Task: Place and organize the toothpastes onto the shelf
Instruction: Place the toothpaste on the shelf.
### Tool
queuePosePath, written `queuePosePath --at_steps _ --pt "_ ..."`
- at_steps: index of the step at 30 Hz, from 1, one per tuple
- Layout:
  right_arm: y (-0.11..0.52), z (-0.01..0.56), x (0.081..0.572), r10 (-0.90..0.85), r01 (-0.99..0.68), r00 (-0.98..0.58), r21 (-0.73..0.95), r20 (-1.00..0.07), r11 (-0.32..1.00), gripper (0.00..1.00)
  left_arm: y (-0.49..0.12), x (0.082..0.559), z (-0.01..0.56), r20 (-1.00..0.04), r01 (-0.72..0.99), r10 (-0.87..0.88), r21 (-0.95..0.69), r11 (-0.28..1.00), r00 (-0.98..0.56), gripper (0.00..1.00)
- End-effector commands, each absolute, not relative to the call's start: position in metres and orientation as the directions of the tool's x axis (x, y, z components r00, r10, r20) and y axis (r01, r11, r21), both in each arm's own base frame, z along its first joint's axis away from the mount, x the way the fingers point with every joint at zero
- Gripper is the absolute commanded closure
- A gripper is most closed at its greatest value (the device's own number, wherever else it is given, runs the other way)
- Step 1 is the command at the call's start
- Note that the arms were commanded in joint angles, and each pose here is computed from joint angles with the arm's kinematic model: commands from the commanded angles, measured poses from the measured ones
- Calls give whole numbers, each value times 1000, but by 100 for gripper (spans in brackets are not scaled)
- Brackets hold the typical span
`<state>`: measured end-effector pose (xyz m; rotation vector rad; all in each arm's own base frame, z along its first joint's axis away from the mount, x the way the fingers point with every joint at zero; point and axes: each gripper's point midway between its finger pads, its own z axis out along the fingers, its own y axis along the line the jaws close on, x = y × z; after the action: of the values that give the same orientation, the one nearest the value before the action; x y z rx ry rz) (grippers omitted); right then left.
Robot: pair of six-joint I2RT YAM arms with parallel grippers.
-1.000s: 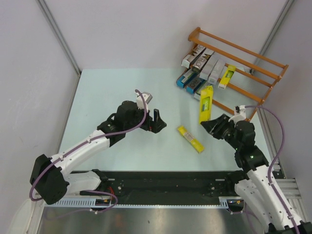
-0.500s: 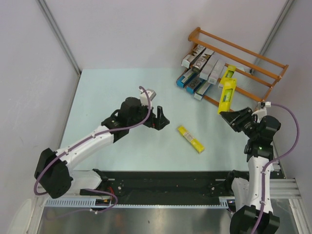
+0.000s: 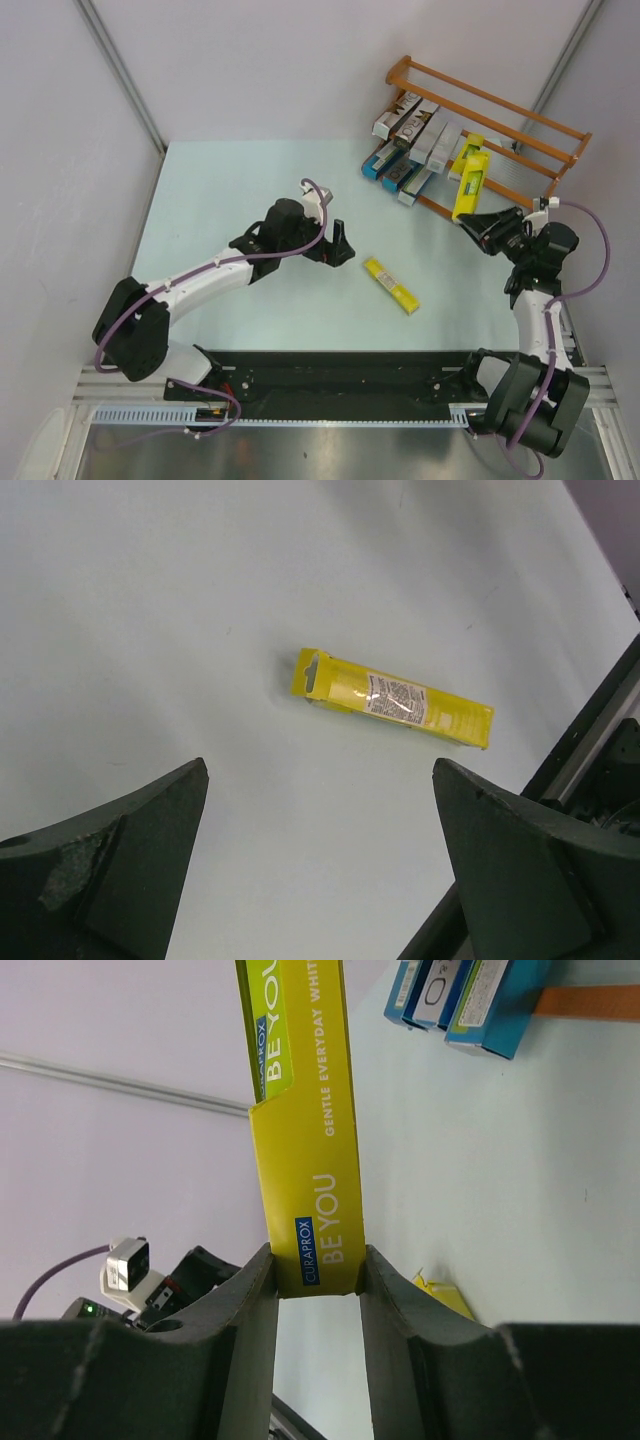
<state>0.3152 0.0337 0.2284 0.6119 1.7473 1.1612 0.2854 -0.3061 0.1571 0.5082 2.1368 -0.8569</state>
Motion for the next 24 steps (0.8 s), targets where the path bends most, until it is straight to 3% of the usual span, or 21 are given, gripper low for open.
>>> queuePosePath --at_steps 1,24 --pt "26 263 326 777 -209 -387 868 -496 450 75 -321 294 191 -825 643 30 -417 643 -565 0" --pt "-16 242 385 848 -104 -401 937 -347 334 75 -329 298 179 -814 651 58 -417 634 -578 0"
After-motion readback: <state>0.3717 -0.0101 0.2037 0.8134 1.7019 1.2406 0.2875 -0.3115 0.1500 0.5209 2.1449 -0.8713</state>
